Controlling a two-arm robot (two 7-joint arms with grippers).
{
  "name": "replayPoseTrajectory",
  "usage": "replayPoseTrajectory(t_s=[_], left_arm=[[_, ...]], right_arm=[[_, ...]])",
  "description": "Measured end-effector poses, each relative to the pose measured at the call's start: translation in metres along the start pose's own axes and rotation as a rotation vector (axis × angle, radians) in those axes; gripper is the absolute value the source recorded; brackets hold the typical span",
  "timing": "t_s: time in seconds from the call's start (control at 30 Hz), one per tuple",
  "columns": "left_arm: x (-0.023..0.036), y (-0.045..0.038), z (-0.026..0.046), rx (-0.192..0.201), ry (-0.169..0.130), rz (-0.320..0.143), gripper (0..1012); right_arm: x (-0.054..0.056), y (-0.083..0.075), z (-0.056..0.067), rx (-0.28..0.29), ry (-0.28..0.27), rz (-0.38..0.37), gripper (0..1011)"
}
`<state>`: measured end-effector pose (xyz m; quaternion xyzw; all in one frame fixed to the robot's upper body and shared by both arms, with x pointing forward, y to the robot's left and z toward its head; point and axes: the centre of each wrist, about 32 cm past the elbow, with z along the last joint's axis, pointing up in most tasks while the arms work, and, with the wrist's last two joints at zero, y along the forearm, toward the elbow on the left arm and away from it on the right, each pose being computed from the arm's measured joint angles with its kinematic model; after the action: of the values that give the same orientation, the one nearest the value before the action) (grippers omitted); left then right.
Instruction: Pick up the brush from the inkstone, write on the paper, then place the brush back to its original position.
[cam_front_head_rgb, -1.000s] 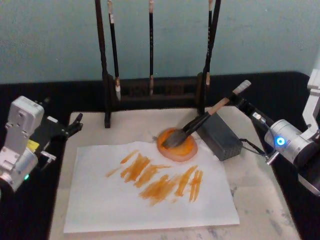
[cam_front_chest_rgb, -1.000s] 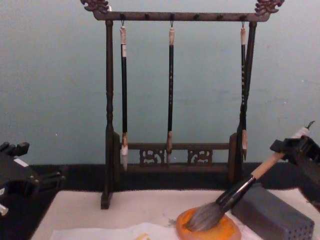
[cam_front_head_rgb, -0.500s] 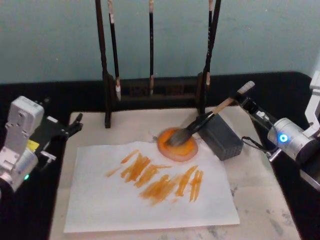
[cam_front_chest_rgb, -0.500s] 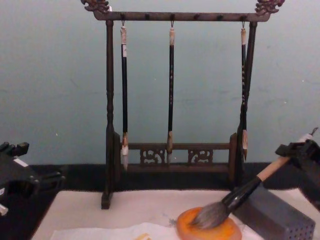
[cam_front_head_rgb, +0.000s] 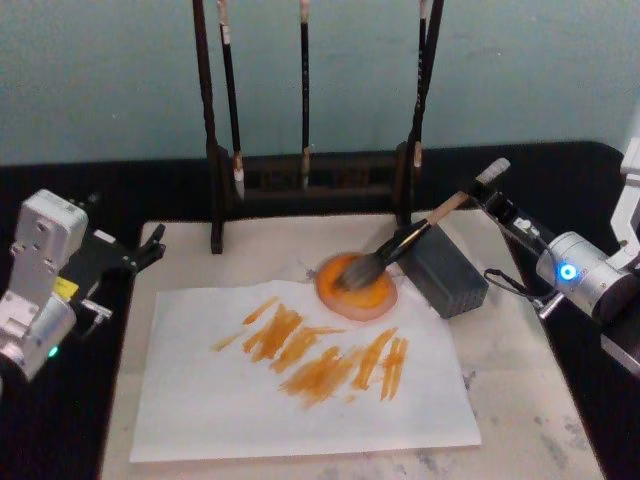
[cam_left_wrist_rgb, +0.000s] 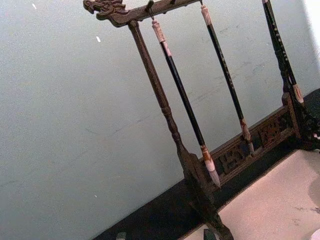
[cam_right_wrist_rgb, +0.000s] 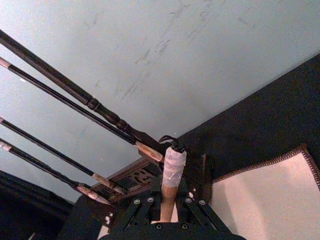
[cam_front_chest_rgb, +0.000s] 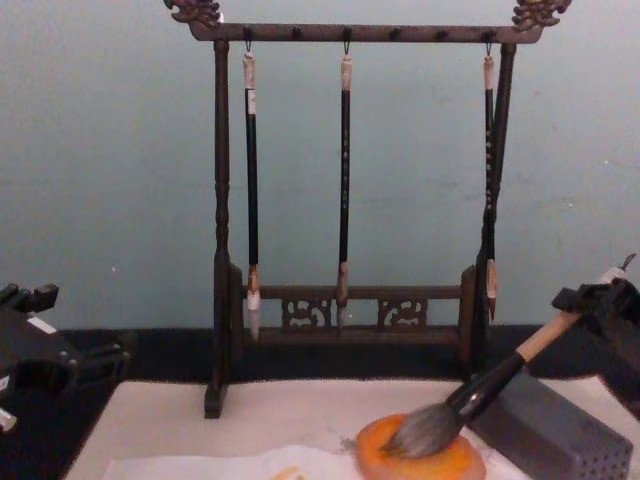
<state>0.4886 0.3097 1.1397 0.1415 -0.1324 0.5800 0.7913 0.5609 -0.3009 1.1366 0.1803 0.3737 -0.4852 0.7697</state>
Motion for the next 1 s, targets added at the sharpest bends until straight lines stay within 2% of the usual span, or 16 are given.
replayPoseTrajectory(t_s=[0.43, 0.57, 0.6, 0.87, 0.9, 0.97, 1.0], left_arm=[[0.0, 0.0, 0.0, 0.0, 0.0, 0.0, 1001], [0.0, 0.0, 0.0, 0.0, 0.0, 0.0, 1001], [0.0, 0.0, 0.0, 0.0, 0.0, 0.0, 1001], [0.0, 0.0, 0.0, 0.0, 0.0, 0.0, 1001], [0.0, 0.0, 0.0, 0.0, 0.0, 0.0, 1001], [0.0, 0.0, 0.0, 0.0, 0.0, 0.0, 1001], [0.0, 0.0, 0.0, 0.0, 0.0, 0.0, 1001]], right_arm=[[-0.0006, -0.0004, -0.0007, 0.001, 0.0, -0.003, 197], [-0.0008, -0.0004, -0.0007, 0.001, -0.001, -0.002, 313], [-0.0008, -0.0004, -0.0006, 0.001, -0.001, -0.002, 374], [-0.0009, -0.0005, -0.0007, 0.001, -0.001, -0.002, 590], [-0.0009, -0.0006, -0.0007, 0.001, -0.001, -0.002, 657], [-0.0009, -0.0006, -0.0007, 0.001, -0.001, -0.002, 699], [-0.0009, -0.0006, -0.0008, 0.001, -0.001, -0.002, 754]])
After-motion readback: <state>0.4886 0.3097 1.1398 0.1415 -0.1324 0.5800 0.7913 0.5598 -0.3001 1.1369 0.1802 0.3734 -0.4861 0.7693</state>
